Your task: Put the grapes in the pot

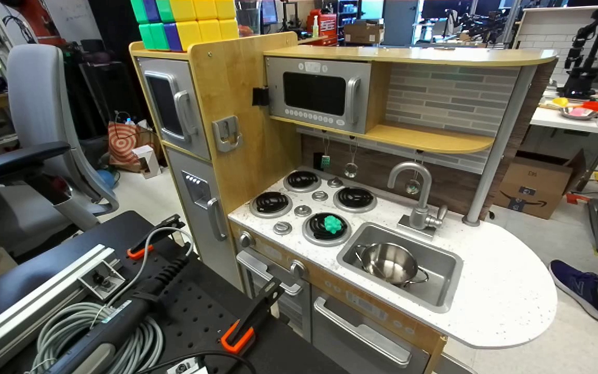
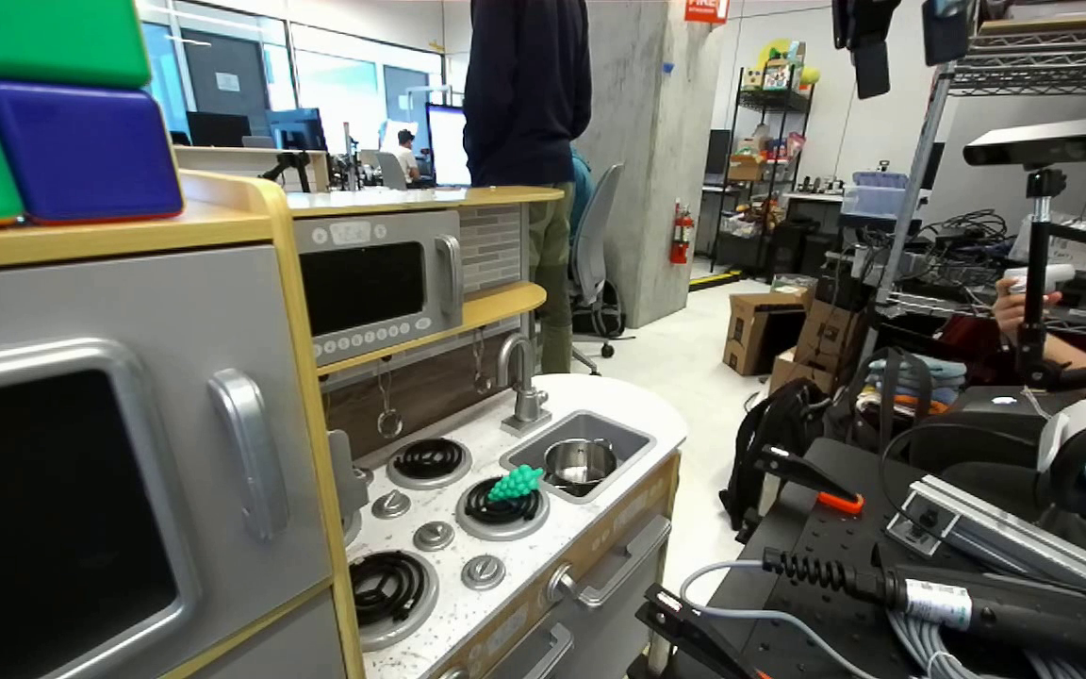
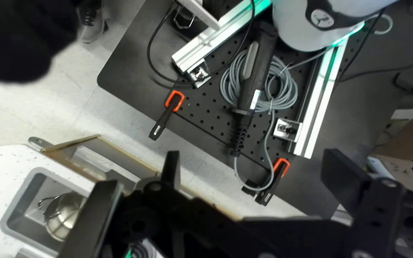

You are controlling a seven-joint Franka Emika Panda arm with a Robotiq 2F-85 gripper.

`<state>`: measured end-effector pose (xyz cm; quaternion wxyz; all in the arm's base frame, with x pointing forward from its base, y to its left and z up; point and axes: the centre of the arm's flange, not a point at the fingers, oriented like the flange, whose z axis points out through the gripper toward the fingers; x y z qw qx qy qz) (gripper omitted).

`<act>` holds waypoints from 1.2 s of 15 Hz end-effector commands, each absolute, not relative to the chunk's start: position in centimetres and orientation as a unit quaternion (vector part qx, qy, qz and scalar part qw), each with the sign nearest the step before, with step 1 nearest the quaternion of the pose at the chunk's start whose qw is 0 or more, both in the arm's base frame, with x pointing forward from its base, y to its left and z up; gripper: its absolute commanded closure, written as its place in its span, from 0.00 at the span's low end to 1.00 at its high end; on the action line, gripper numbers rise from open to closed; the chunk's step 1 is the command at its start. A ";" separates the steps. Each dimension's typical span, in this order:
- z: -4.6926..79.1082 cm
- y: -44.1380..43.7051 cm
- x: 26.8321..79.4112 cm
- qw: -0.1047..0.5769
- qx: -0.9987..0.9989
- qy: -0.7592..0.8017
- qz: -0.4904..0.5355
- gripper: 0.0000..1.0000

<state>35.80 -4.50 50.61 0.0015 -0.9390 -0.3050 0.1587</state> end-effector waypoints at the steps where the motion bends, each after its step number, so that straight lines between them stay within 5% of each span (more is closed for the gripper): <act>1: 50.7 -4.6 36.0 0.004 -0.938 -0.305 0.163 0.00; 7: 50.2 -4.1 36.3 0.002 -0.940 -0.305 0.150 0.00; 13: 46.1 -1.4 39.9 -0.126 -0.927 -0.352 0.029 0.00; 18: 40.7 -1.1 42.3 -0.157 -0.928 -0.337 -0.001 0.00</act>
